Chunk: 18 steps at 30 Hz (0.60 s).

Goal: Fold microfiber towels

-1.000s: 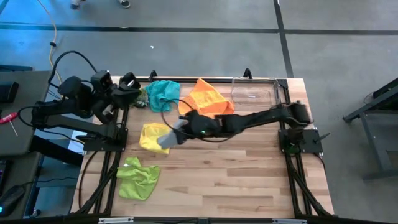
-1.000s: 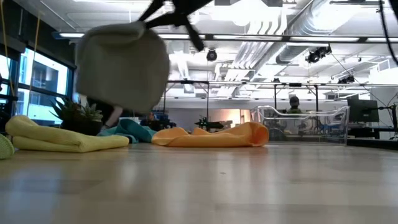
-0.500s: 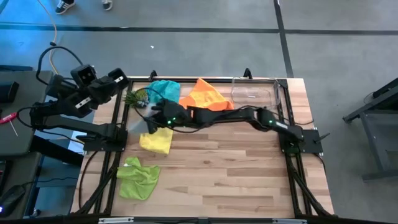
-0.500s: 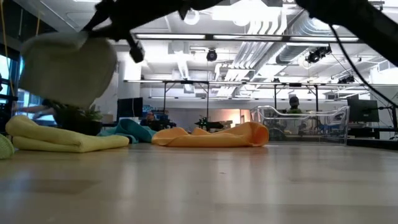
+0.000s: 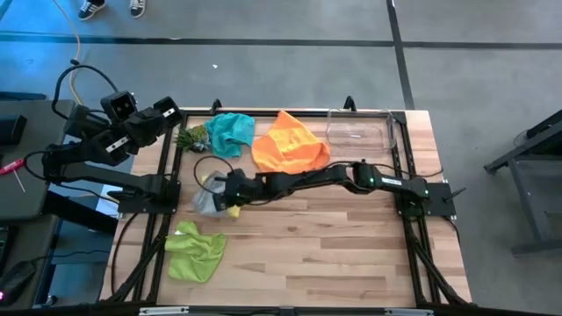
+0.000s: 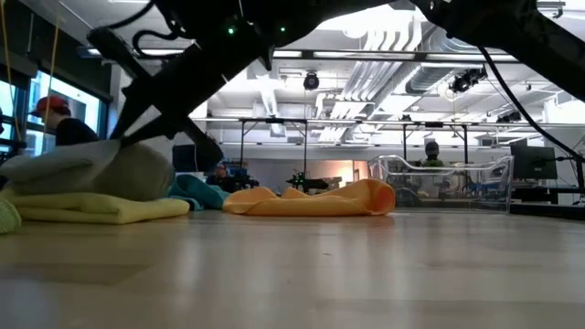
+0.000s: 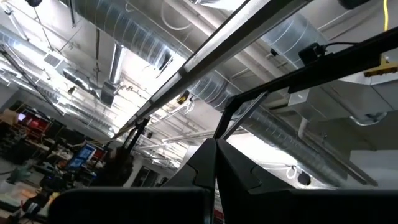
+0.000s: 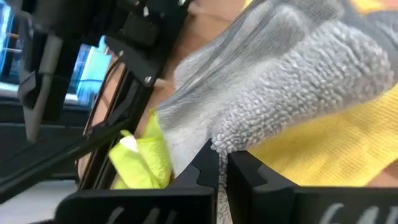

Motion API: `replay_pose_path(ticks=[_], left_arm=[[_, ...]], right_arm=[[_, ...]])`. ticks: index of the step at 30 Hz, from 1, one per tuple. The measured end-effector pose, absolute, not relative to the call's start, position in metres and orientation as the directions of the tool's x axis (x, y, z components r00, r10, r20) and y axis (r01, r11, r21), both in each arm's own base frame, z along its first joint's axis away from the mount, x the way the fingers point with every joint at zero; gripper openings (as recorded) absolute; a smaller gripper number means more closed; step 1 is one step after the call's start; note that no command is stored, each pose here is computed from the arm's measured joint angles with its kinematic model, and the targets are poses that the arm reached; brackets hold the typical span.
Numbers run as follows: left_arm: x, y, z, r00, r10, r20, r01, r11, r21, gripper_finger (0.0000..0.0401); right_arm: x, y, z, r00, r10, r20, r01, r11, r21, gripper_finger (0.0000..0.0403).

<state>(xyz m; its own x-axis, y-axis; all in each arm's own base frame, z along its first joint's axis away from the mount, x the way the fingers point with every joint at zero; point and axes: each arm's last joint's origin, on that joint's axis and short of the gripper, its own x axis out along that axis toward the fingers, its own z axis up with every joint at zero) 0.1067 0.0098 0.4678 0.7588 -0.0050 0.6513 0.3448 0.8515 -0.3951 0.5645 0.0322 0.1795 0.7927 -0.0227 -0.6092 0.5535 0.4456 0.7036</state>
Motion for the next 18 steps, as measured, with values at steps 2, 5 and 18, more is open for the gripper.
replay_pose_path(ticks=[2, 5, 18], left_arm=[[0.107, 0.010, 0.468, 0.759, -0.005, 0.651, 0.345, 0.851, -0.395, 0.0000], [0.107, 0.010, 0.468, 0.759, -0.005, 0.651, 0.343, 0.853, -0.393, 0.0000], [0.107, 0.010, 0.467, 0.762, -0.005, 0.648, 0.341, 0.853, -0.395, 0.0000]], right_arm=[[0.562, 0.030, 0.177, 0.769, -0.037, -0.638, 0.588, 0.430, 0.685, 0.0000], [0.559, 0.024, 0.173, 0.735, -0.050, -0.676, 0.627, 0.430, 0.650, 0.0006], [0.545, 0.018, 0.199, 0.607, -0.068, -0.791, 0.641, 0.630, 0.438, 0.0167]])
